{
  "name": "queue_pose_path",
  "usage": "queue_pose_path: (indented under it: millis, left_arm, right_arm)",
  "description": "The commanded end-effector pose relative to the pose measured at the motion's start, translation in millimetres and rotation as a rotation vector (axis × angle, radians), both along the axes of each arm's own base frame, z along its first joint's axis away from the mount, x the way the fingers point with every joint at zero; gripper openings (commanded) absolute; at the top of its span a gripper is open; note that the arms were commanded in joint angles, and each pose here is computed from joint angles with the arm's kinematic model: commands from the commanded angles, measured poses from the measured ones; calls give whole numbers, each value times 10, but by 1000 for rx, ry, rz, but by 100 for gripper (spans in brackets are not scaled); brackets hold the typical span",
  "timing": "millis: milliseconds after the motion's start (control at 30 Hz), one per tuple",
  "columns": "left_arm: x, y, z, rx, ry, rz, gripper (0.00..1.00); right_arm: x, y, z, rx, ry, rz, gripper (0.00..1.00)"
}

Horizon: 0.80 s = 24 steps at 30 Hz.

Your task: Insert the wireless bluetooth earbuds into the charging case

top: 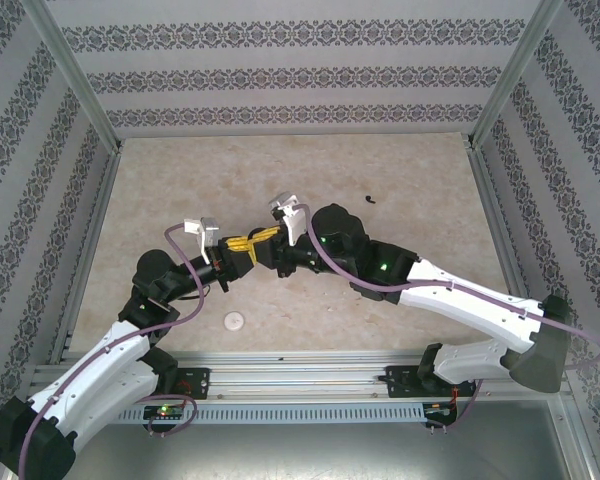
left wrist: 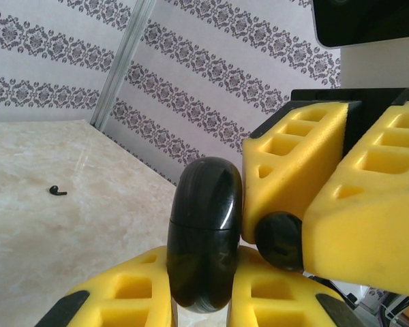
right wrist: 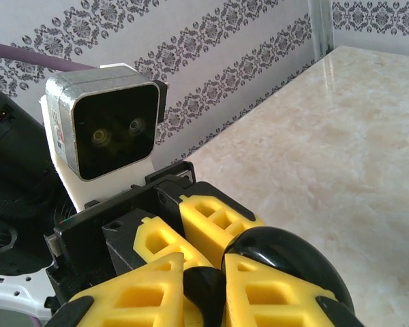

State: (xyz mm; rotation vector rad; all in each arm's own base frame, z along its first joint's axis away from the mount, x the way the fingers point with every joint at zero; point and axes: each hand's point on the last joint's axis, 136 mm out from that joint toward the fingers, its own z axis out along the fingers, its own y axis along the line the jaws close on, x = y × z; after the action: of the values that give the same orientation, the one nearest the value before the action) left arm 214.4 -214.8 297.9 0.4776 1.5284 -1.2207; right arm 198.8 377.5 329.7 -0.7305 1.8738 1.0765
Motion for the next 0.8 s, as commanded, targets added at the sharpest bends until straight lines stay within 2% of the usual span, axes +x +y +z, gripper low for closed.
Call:
queue_pose_path:
  millis: [0, 400, 767]
  left_arm:
    - [-158, -33, 217, -36, -85, -65, 0]
    - [-201, -30, 178, -44, -71, -79, 0]
    - [-129, -9, 128, -24, -60, -38, 0]
  right_arm:
    - [295, -140, 63, -26, -48, -100, 17]
    - [547, -193, 167, -8, -31, -111, 17]
    - [372, -335, 432, 107, -20, -101, 17]
